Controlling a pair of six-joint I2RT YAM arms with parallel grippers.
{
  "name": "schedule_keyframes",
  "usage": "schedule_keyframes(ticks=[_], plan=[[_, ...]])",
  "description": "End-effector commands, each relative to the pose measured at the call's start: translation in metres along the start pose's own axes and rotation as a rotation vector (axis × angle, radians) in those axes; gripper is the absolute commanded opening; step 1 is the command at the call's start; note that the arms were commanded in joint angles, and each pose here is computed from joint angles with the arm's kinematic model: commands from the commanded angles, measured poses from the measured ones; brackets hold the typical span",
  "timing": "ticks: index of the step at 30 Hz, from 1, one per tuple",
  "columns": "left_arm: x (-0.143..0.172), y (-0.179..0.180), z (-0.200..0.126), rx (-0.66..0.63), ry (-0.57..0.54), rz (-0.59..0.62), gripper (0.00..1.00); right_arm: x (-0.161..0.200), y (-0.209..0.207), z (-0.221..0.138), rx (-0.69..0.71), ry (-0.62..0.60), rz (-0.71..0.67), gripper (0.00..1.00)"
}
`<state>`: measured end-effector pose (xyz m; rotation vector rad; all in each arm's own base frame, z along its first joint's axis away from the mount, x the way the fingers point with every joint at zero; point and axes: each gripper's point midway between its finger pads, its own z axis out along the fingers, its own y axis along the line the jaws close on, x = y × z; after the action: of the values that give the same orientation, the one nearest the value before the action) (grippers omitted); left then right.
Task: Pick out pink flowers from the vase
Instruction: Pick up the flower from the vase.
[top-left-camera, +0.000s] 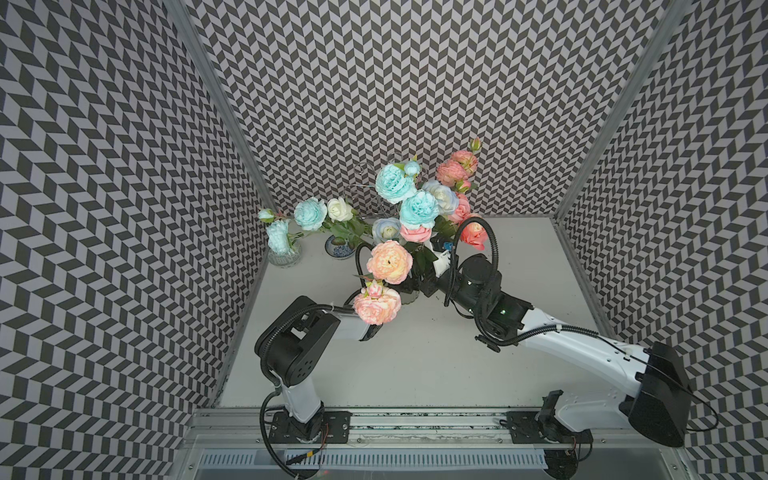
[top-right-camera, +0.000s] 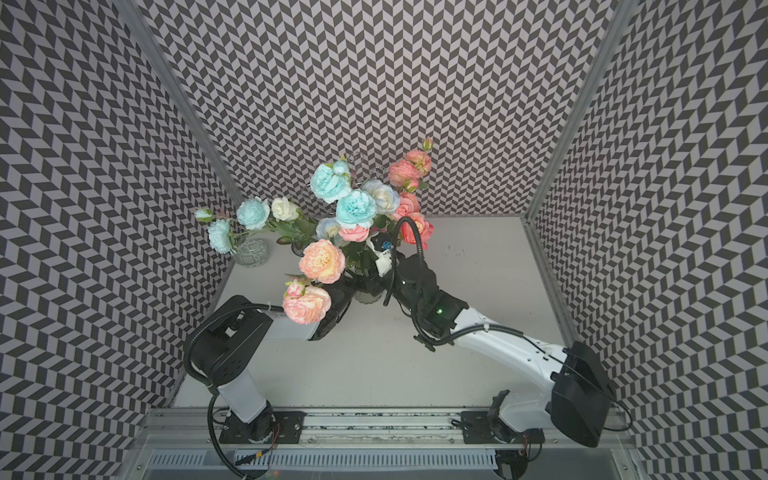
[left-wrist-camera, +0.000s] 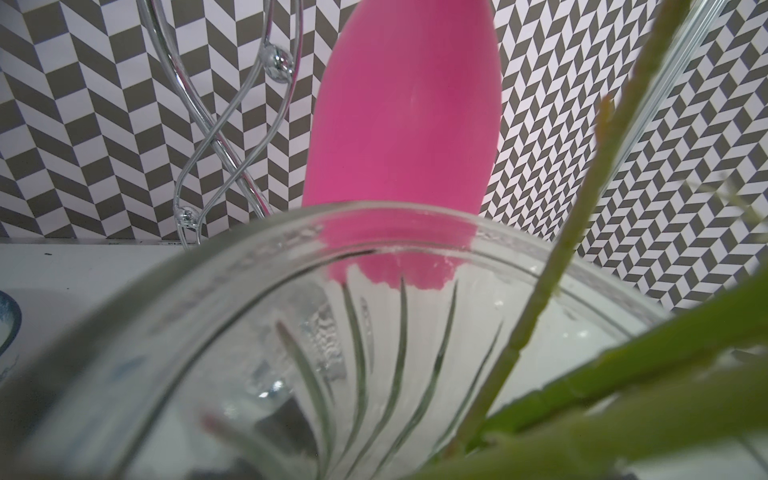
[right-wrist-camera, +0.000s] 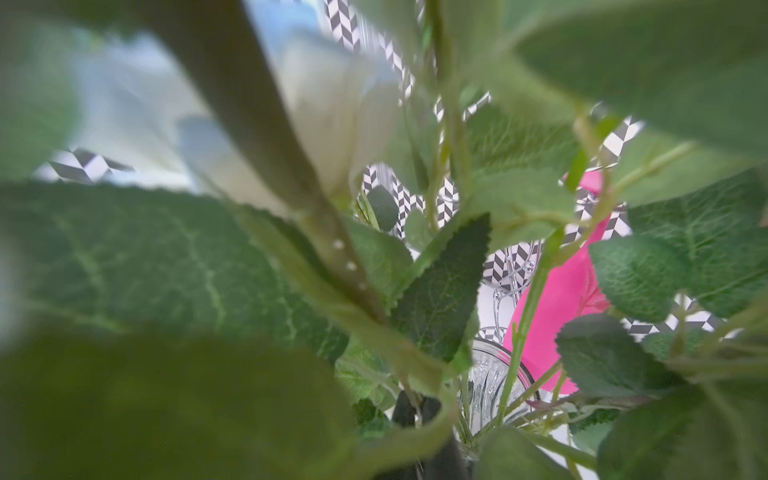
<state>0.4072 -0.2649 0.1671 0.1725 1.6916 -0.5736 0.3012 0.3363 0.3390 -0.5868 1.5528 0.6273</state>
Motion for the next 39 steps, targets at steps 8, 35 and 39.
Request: schedule_keyframes(ticks=[8, 35, 39], plan=[[0.026, -0.003, 0.004, 0.013, 0.096, -0.066, 0.92, -0.034, 0.001, -0.042, -0.029, -0.094, 0.048, 0.00], [0.034, -0.001, 0.008, 0.002, 0.124, -0.066, 0.92, -0.056, -0.018, -0.101, 0.042, -0.162, 0.091, 0.00], [0.035, 0.000, 0.007, -0.003, 0.124, -0.061, 0.92, -0.053, -0.020, -0.103, 0.051, -0.172, 0.103, 0.00]])
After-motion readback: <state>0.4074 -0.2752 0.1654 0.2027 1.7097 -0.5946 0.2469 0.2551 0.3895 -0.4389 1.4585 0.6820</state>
